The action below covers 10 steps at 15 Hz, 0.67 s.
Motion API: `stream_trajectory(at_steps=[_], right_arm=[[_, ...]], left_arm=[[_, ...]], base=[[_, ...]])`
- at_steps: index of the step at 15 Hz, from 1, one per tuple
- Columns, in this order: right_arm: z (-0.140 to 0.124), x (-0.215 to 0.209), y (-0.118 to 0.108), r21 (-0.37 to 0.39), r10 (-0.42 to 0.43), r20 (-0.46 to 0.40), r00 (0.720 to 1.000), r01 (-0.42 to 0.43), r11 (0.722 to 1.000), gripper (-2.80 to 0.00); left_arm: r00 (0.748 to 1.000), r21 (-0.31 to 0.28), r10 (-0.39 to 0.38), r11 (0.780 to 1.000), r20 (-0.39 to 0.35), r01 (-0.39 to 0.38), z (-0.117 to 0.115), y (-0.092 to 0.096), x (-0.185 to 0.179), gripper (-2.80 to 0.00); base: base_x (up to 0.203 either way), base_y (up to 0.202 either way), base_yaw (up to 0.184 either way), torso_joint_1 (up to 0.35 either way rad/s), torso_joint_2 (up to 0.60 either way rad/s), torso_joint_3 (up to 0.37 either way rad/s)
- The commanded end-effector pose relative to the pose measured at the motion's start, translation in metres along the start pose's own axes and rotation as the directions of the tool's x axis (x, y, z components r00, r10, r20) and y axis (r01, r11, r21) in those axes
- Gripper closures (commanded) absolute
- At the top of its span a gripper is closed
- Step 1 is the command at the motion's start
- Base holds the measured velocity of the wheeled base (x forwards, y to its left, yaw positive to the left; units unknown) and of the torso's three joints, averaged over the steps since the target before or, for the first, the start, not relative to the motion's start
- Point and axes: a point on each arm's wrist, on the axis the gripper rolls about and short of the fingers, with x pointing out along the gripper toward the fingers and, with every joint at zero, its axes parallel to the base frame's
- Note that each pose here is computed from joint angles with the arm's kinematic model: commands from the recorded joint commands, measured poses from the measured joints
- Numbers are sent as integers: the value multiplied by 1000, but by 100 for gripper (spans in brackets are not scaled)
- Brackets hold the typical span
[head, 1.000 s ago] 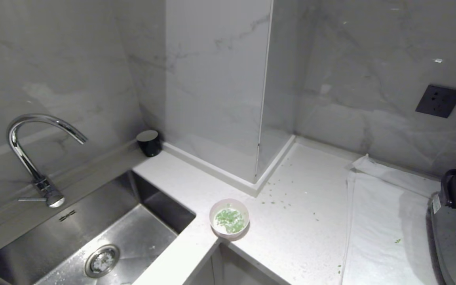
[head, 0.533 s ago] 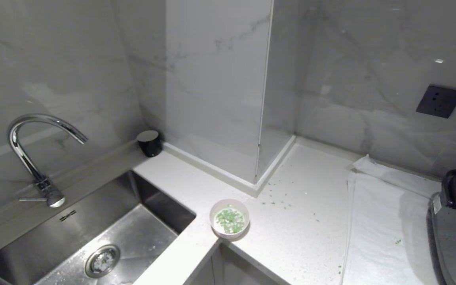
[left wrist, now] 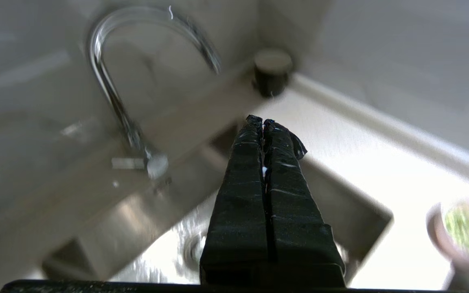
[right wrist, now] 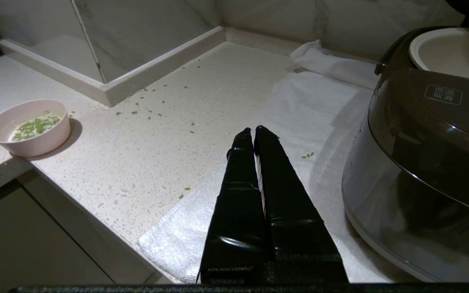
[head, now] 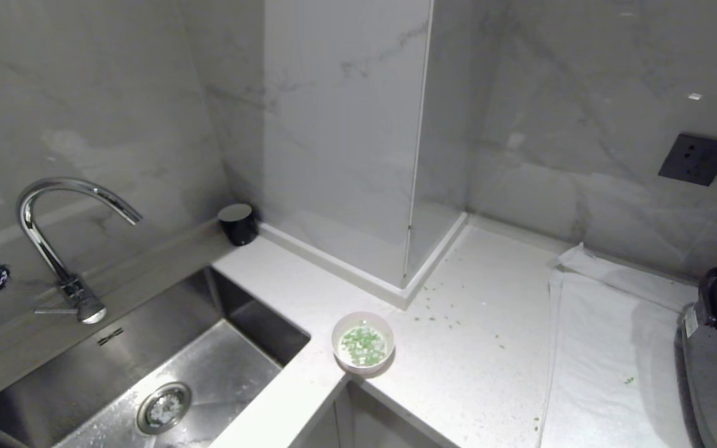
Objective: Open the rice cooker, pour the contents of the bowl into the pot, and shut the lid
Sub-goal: Pick up the bowl on the table
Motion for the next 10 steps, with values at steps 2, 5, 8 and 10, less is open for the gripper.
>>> stream_trajectory(at_steps=[2, 5, 8, 10], right_arm=[[0, 0, 0, 0, 2, -2, 1000, -2, 1000, 0], [0, 0, 0, 0, 2, -2, 1000, -2, 1000, 0], [0, 0, 0, 0, 2, -2, 1000, -2, 1000, 0], [0, 0, 0, 0, 2, -2, 1000, -2, 1000, 0]], left_arm=[[995, -16, -41, 999, -94, 39, 7, -31, 89, 0], [997, -51, -28, 998, -66, 25, 10, -37, 90, 0], [998, -50, -27, 998, -65, 24, 11, -37, 90, 0], [998, -52, -27, 998, -63, 24, 11, -36, 90, 0]], base=[[0, 0, 0, 0, 0, 0], [0, 0, 0, 0, 0, 0], [0, 0, 0, 0, 0, 0], [0, 0, 0, 0, 0, 0]])
